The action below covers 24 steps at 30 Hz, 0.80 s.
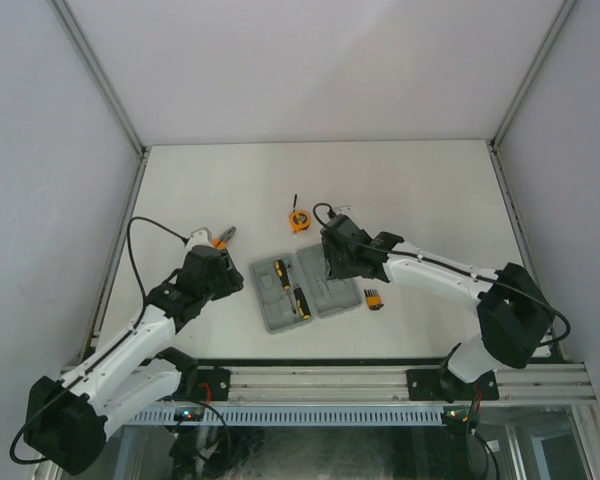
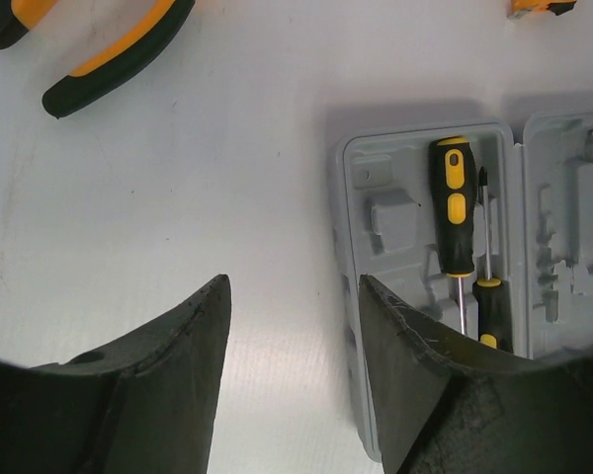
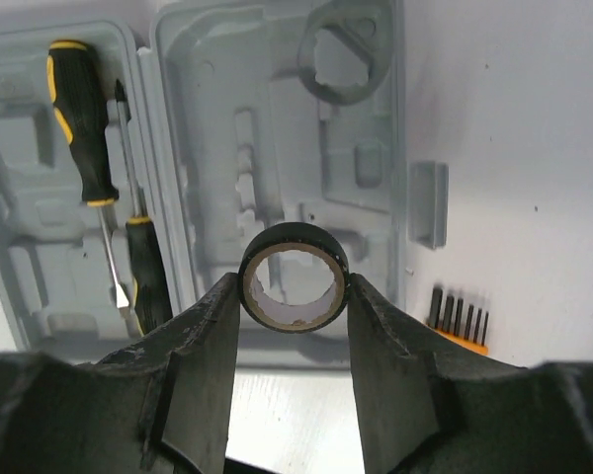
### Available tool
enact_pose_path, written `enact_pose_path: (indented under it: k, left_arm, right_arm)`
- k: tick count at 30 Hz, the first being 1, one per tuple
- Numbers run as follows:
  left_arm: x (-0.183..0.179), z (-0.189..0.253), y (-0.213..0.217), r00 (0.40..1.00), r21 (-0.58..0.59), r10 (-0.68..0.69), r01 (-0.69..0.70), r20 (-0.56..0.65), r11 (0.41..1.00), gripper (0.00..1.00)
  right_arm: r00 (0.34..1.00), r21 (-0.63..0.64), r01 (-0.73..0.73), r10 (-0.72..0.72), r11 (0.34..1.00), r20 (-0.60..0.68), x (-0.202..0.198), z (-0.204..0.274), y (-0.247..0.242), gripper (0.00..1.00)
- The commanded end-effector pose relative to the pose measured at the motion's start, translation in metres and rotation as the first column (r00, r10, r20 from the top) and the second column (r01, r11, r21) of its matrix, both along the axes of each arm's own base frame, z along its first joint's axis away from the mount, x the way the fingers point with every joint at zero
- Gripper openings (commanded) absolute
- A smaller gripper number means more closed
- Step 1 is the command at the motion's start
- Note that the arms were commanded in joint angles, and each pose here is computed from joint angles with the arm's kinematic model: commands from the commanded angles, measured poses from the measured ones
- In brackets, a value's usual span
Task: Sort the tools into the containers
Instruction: Place the engineering item in the storage box.
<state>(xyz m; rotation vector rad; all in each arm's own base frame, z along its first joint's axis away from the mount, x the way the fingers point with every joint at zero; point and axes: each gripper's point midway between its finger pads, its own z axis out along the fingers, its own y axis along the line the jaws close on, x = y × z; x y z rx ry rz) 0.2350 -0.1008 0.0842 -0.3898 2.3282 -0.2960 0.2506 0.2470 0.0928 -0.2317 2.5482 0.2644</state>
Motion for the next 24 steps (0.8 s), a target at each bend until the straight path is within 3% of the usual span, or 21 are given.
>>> enact_pose_path:
  k: [1,11,24]
  left_arm:
    - [0.002,0.003,0.002,0.999,-0.024,0.023,-0.022,0.038,0.999,0.59]
    - [-0.001,-0.004,0.001,1.0,-0.023,0.013,-0.012,0.018,1.0,0.59]
    - [-0.003,-0.005,-0.001,1.0,-0.024,0.0,0.001,0.009,1.0,0.58]
  right_arm:
    - [0.998,0.026,-0.028,0.026,0.999,0.064,0.032,0.013,0.017,0.37]
    - [0.998,-0.041,-0.022,0.024,0.999,0.053,0.079,-0.002,0.021,0.36]
    - [0.999,-0.105,-0.029,0.027,0.994,-0.028,0.101,-0.026,0.019,0.36]
